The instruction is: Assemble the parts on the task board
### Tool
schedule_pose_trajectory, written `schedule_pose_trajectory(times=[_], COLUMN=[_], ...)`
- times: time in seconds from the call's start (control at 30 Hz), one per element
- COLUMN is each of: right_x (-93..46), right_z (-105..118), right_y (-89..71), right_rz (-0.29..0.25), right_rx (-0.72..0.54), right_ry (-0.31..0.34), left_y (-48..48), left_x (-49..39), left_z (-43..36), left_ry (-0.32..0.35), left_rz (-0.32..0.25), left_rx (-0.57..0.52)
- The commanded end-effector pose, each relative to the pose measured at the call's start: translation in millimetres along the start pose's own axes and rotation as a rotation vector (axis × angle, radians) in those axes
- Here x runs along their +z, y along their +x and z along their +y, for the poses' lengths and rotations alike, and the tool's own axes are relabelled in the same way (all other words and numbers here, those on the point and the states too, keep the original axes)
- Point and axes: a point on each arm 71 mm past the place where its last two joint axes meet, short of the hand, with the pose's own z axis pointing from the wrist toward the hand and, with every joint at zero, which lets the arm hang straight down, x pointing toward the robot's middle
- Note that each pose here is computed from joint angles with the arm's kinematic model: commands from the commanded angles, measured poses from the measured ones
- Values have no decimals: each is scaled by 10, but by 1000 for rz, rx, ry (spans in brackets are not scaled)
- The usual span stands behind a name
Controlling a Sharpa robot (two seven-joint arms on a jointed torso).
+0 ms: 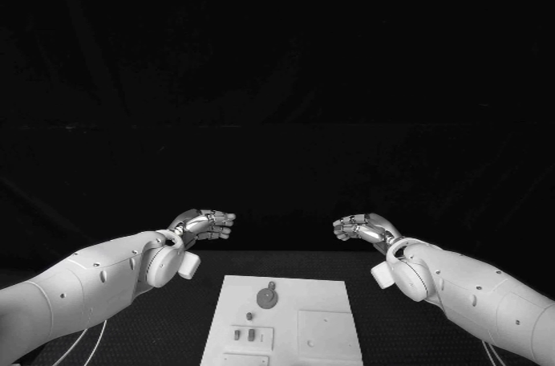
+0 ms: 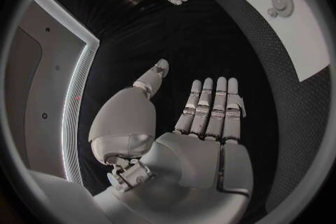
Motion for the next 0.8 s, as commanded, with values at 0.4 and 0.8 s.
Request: schedule_pose_trajectory(times=[0.4, 0.8], right_x=[-180, -716], right_z=[52, 162], right_y=[223, 641], right_rz=[-74, -219], right_rx=[100, 285], right_ry=[-46, -37], left_y=[391, 1072], left_x=[-178, -712], left_z=[144, 231], left_ry=[52, 111], left_rz=[-64, -193], left_rx=[-69, -172])
